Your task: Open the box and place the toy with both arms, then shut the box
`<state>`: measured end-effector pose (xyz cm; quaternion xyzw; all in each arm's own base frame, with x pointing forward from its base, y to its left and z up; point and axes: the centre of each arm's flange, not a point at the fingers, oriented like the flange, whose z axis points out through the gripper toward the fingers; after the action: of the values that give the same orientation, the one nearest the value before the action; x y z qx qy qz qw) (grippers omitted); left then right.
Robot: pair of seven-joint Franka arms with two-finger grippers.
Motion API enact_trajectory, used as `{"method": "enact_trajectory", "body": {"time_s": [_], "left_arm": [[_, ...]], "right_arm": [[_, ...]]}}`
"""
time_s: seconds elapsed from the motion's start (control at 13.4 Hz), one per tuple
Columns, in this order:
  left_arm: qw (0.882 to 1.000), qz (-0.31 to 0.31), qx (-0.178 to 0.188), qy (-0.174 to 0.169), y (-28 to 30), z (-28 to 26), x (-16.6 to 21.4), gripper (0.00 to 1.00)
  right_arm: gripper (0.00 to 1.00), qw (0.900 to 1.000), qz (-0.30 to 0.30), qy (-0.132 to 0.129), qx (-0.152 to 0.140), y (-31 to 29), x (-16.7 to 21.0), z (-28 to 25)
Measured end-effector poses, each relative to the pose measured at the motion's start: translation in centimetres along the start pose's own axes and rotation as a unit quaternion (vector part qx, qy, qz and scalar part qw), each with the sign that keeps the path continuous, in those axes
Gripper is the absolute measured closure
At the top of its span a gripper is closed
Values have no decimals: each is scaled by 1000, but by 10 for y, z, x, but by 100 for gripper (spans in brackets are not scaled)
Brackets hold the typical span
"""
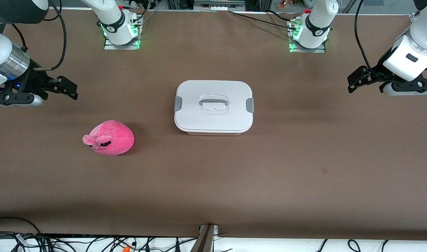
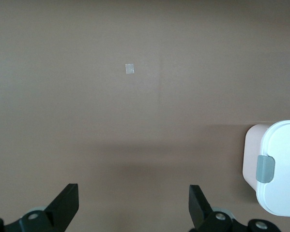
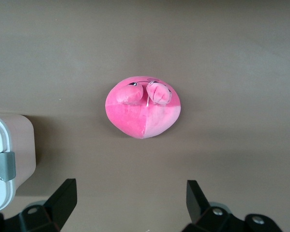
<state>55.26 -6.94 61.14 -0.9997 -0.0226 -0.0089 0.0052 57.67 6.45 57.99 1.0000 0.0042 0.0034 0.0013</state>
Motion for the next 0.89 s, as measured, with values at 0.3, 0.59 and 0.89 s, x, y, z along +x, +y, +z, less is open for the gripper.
{"method": "enact_trajectory", "body": {"time_s": [0.3,0.59,0.89], "left_arm": [[1000,0,0,-1,0,0,0,0],[1000,0,3,-19,-1,3,-4,0],[999,1,8,-43,-1,7,-10,0]], "right_arm": [[0,1000,0,0,0,0,0,0],[0,1000,0,0,0,0,0,0],[0,1000,0,0,0,0,0,0]]}}
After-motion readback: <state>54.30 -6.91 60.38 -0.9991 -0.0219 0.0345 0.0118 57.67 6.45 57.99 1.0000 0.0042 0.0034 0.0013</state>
